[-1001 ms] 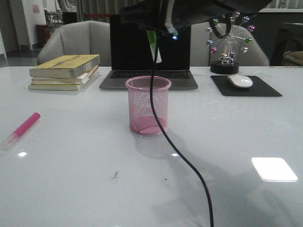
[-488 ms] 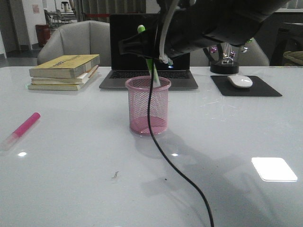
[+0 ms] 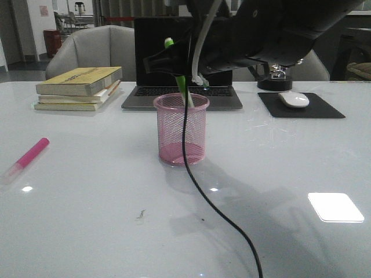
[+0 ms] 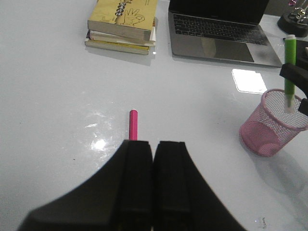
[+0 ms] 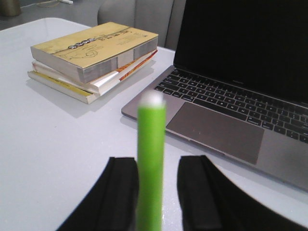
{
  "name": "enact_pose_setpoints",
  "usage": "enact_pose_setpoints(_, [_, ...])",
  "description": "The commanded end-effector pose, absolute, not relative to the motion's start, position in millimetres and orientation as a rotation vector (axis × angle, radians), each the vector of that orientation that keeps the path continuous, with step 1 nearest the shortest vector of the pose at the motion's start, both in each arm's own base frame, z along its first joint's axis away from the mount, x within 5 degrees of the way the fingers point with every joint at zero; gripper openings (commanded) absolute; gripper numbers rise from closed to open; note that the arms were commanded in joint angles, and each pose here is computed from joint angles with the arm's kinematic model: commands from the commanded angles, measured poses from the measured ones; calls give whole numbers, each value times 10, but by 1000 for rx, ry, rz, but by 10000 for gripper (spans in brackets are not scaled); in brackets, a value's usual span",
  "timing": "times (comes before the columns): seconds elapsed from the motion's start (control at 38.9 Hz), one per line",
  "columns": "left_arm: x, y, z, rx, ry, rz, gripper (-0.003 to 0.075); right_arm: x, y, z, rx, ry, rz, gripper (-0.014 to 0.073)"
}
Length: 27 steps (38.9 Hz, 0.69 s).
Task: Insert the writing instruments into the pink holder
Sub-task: 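Lower the green marker into the holder and open the right gripper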
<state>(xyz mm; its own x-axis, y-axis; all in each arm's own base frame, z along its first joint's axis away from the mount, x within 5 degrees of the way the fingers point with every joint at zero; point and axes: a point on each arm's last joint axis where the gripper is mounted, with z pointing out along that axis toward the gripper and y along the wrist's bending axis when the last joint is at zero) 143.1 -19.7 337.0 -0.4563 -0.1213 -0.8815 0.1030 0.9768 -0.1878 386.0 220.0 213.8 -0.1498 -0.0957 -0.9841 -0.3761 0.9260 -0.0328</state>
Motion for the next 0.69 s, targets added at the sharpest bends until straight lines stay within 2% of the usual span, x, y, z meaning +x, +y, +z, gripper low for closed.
enact_pose_setpoints(0.0, [1458, -199, 3534, -32, 1928, -275, 93, 3850, 2171, 2570, -315, 1534, 256, 377])
enact_pose_setpoints(0.23, [1458, -199, 3534, -32, 1928, -275, 93, 3834, 2169, 2597, -323, 1550, 262, 377])
enact_pose_setpoints(0.49, [1458, -199, 3534, -32, 1928, -275, 93, 3699, 2091, 2985, -390, 1485, 202, 377])
enact_pose_setpoints(0.67, [1458, -199, 3534, -32, 1928, -275, 93, 3548, 1938, 3308, -347, 1528, 214, 377])
